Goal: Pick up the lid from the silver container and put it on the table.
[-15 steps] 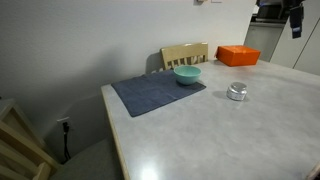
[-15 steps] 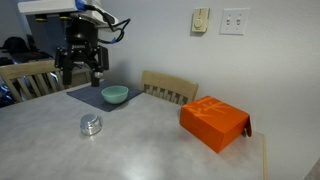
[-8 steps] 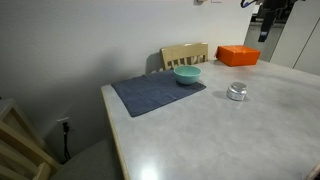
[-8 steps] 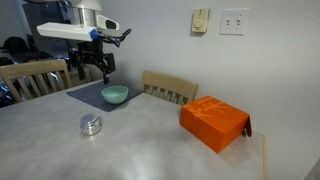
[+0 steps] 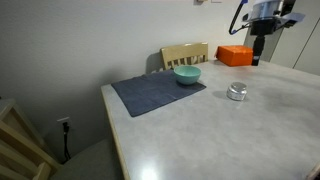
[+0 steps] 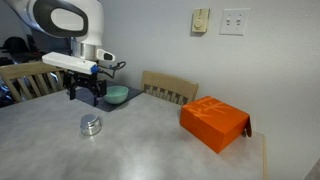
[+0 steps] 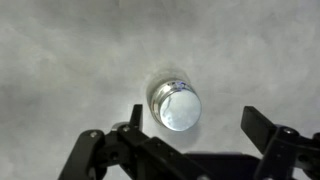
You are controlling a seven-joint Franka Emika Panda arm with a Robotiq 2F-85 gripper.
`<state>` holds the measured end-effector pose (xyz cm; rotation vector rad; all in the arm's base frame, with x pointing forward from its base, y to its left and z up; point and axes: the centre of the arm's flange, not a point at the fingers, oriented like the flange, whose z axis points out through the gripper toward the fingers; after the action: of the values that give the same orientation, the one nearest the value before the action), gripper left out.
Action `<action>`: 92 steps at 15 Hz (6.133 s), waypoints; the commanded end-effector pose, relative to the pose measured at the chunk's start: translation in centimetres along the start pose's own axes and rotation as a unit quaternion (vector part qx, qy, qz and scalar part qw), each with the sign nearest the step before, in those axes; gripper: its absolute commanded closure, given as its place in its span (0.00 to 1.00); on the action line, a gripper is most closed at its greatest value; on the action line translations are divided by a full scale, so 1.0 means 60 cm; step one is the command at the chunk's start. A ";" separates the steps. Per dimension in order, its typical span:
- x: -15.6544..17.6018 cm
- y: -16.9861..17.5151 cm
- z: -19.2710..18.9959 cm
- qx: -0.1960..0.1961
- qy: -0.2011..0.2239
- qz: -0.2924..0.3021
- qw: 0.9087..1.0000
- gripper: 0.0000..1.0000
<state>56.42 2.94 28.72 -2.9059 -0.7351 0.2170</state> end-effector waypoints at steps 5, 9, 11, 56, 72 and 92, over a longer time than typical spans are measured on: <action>0.053 -0.017 0.093 -0.005 -0.035 -0.038 0.999 0.00; 0.072 -0.014 0.130 -0.075 0.009 -0.046 0.996 0.00; 0.081 -0.012 0.140 -0.096 0.033 -0.049 0.994 0.00; 0.049 -0.068 0.195 -0.068 -0.022 0.034 0.997 0.00; 0.058 -0.074 0.174 -0.079 -0.011 0.026 0.996 0.56; 0.029 -0.068 -0.006 -0.133 0.087 0.033 0.987 0.56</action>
<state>56.68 9.90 26.57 -3.1222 -0.7366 -0.0204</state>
